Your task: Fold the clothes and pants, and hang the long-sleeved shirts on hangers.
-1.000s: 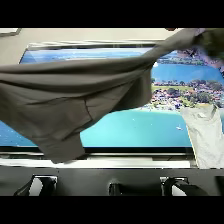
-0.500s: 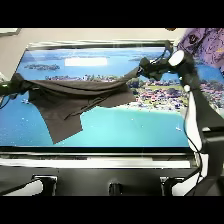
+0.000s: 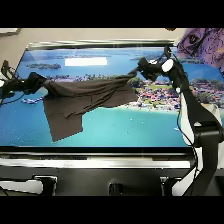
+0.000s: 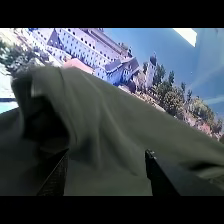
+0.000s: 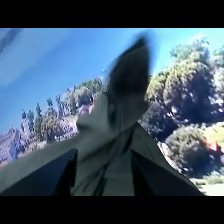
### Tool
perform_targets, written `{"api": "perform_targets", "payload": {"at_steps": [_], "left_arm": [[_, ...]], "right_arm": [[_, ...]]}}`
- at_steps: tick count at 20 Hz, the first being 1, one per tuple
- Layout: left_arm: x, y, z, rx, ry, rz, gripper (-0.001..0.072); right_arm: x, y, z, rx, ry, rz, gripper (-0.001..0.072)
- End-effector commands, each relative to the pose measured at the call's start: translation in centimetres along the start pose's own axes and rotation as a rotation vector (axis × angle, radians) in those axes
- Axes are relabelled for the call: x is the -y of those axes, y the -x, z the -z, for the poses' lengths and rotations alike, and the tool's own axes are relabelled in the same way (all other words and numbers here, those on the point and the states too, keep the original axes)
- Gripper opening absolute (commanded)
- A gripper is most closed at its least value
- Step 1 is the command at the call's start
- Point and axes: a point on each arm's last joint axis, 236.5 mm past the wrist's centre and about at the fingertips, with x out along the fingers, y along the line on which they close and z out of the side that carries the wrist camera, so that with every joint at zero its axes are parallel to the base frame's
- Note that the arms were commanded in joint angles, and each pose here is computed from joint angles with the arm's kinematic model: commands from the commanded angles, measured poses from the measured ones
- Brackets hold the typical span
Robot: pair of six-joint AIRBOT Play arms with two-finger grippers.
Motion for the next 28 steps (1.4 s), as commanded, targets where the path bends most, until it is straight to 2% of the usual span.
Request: {"api": "perform_targets", "payload": {"at_steps": [1, 3, 5, 9, 11, 15, 20, 27, 28], "left_arm": [[-0.7, 3.7, -1.1, -0.007, -0.002, -0.008, 0.0544], [-3.2, 7.4, -1.0, -0.036, -0.033, -0.085, 0.0544], [-6.3, 10.2, 0.1, -0.099, -0.055, -0.183, 0.0544], [-8.5, 10.5, 2.5, -0.159, 0.015, -0.205, 0.0543], [-8.9, 9.6, 4.2, -0.198, 0.026, -0.206, 0.0543], [-9.4, 8.4, 4.7, -0.191, 0.032, -0.213, 0.0543], [-9.5, 8.3, 4.5, -0.179, 0.031, -0.215, 0.0542], [-9.6, 8.4, 4.6, -0.185, 0.036, -0.218, 0.0541], [-9.6, 8.4, 4.7, -0.186, 0.076, -0.223, 0.0542]], "right_arm": [[1.8, 4.4, 0.4, -0.114, 0.121, 0.043, 0.0426], [5.4, 8.5, 0.1, -0.197, 0.234, 0.123, 0.0426], [9.2, 11.4, -0.2, -0.265, 0.254, 0.19, 0.0426], [12.1, 10.6, 1.9, -0.371, 0.237, 0.124, 0.0432], [12.3, 8.1, 4.5, -0.44, 0.183, 0.031, 0.0481], [12.0, 2.8, 7.3, -0.487, 0.077, -0.096, 0.0478], [11.7, -1.4, 11.5, -0.553, 0.09, -0.091, 0.0478], [9.9, -3.6, 12.9, -0.528, 0.113, -0.087, 0.0477], [9.8, -3.6, 13.3, -0.54, 0.102, -0.086, 0.0476]]}}
